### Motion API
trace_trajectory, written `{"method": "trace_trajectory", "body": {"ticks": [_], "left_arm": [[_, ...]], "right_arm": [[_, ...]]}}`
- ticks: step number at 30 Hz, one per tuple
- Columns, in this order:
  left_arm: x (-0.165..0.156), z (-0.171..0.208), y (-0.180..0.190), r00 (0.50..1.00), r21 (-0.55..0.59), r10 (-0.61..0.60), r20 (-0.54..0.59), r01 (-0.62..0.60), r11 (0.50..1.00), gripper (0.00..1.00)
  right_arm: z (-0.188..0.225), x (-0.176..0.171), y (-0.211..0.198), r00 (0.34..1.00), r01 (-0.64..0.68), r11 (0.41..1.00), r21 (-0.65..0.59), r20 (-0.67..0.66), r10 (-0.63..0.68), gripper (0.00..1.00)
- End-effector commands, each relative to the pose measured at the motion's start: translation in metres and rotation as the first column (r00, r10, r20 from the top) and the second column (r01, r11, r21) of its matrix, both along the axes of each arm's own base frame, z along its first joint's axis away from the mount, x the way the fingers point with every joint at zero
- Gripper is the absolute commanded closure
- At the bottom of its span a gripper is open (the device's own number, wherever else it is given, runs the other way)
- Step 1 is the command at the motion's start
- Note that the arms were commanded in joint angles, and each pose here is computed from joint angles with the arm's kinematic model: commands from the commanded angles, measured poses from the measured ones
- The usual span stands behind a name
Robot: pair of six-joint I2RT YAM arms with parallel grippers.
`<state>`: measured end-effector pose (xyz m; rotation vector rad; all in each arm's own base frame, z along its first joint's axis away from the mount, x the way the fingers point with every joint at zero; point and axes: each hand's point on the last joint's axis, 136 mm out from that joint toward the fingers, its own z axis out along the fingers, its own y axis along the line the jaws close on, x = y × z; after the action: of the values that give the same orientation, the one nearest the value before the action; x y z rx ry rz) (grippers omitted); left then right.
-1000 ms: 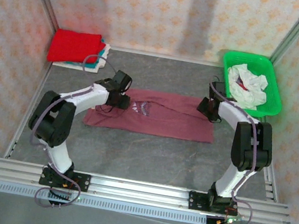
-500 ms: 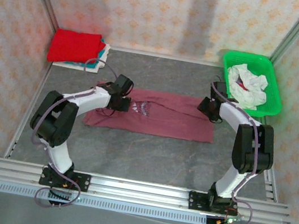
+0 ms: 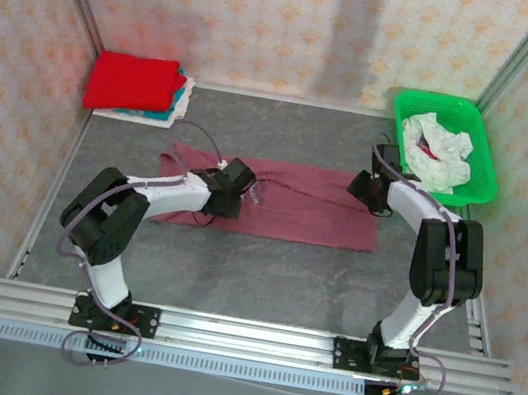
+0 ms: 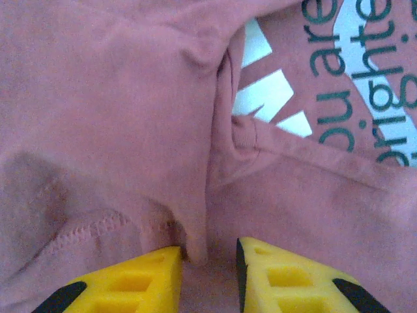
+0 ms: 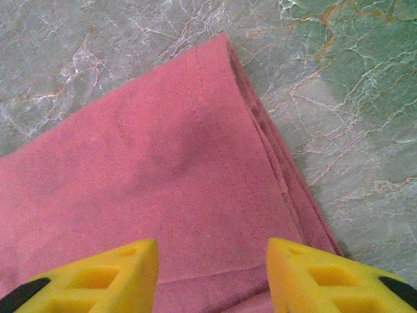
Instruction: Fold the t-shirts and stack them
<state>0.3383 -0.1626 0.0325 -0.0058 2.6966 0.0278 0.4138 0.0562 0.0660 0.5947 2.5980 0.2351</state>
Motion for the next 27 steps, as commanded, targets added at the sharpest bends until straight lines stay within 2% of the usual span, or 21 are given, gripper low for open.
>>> {"method": "trace_trajectory", "body": {"ticks": [1, 2, 5, 7, 11, 13, 18, 21, 27], "left_arm": [[0.004, 0.047, 0.009, 0.99, -0.014, 0.043, 0.134, -0.041, 0.999, 0.71], [0.006, 0.065, 0.009, 0.983, -0.031, 0.036, 0.177, -0.031, 0.999, 0.71], [0.014, 0.111, 0.016, 0.958, -0.063, 0.031, 0.285, -0.014, 0.998, 0.54], [0.024, 0.122, 0.028, 0.955, -0.087, 0.046, 0.292, -0.021, 0.996, 0.53], [0.05, 0.097, 0.059, 0.972, -0.181, 0.142, 0.186, -0.108, 0.978, 0.56], [0.057, 0.081, 0.066, 0.976, -0.193, 0.158, 0.148, -0.128, 0.973, 0.57], [0.059, 0.049, 0.059, 0.989, -0.196, 0.131, 0.064, -0.116, 0.974, 0.58], [0.051, 0.043, 0.045, 0.997, -0.222, 0.062, 0.043, -0.051, 0.974, 0.56], [0.035, 0.025, 0.038, 0.999, -0.163, -0.037, -0.018, 0.033, 0.986, 0.5]], "right_arm": [[0.002, -0.003, -0.009, 1.0, 0.007, 0.999, -0.037, -0.007, -0.007, 0.52], [0.004, -0.004, -0.01, 1.0, 0.007, 0.999, -0.044, -0.004, -0.007, 0.52], [0.009, -0.003, -0.016, 1.0, 0.021, 0.998, -0.057, 0.005, -0.021, 0.52], [0.012, -0.002, -0.019, 0.999, 0.035, 0.998, -0.05, 0.013, -0.034, 0.51], [0.008, 0.0, -0.024, 0.998, 0.069, 0.998, -0.002, -0.003, -0.069, 0.51], [0.007, 0.0, -0.028, 0.997, 0.082, 0.997, 0.005, -0.01, -0.082, 0.51], [0.0, -0.004, -0.041, 0.991, 0.126, 0.991, 0.033, -0.045, -0.125, 0.51], [-0.005, -0.004, -0.039, 0.991, 0.119, 0.991, 0.062, -0.065, -0.115, 0.51], [-0.013, 0.005, -0.028, 0.995, 0.084, 0.99, 0.112, -0.062, -0.077, 0.53]]}}
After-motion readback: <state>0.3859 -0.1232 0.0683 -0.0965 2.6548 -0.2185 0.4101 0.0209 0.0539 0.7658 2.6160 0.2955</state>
